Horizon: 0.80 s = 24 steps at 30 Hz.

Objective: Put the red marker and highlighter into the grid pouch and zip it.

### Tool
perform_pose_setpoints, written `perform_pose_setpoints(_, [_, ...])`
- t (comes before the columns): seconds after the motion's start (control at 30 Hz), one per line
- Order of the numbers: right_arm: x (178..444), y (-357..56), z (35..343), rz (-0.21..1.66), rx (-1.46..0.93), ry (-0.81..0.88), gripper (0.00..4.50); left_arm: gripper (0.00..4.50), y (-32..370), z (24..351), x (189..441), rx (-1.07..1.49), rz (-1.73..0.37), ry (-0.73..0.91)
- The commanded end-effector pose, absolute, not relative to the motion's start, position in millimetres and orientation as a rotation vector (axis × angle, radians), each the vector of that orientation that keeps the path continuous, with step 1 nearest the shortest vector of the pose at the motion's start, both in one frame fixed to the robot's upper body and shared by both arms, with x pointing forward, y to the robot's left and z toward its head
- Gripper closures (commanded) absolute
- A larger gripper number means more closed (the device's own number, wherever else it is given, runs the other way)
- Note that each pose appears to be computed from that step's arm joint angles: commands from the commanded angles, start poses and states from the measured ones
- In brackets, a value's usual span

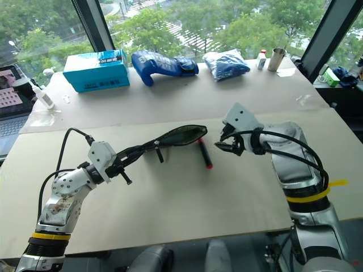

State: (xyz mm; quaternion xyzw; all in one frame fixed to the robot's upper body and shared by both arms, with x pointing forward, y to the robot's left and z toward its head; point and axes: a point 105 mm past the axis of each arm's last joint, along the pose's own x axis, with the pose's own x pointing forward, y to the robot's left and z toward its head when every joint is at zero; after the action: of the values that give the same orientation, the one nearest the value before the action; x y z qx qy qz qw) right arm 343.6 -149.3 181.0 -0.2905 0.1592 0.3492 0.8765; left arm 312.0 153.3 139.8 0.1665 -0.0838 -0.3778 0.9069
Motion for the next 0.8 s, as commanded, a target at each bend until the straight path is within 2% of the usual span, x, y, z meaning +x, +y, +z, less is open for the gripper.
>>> perform_pose_setpoints(0.03, [334.3, -133.0, 182.4, 0.71, -0.52, 0.349, 0.9, 4.5, 160.9, 149.3, 314.6, 0.365, -0.758, -0.202])
perform_pose_setpoints(0.27, [336.6, -113.3, 160.7, 0.657, -0.484, 0.423, 0.9, 4.5, 159.7, 150.8, 318.5, 0.375, -0.753, -0.212])
perform_pose_setpoints(0.67, [353.8, -117.7, 120.7, 0.543, -0.502, 0.526, 0.9, 4.5, 158.3, 146.8, 313.4, 0.381, -0.746, -0.211])
perform_pose_setpoints(0.8, [353.9, -121.0, 109.4, 0.535, -0.464, 0.549, 1.86, 4.5, 159.0, 147.4, 312.8, 0.386, -0.746, -0.212])
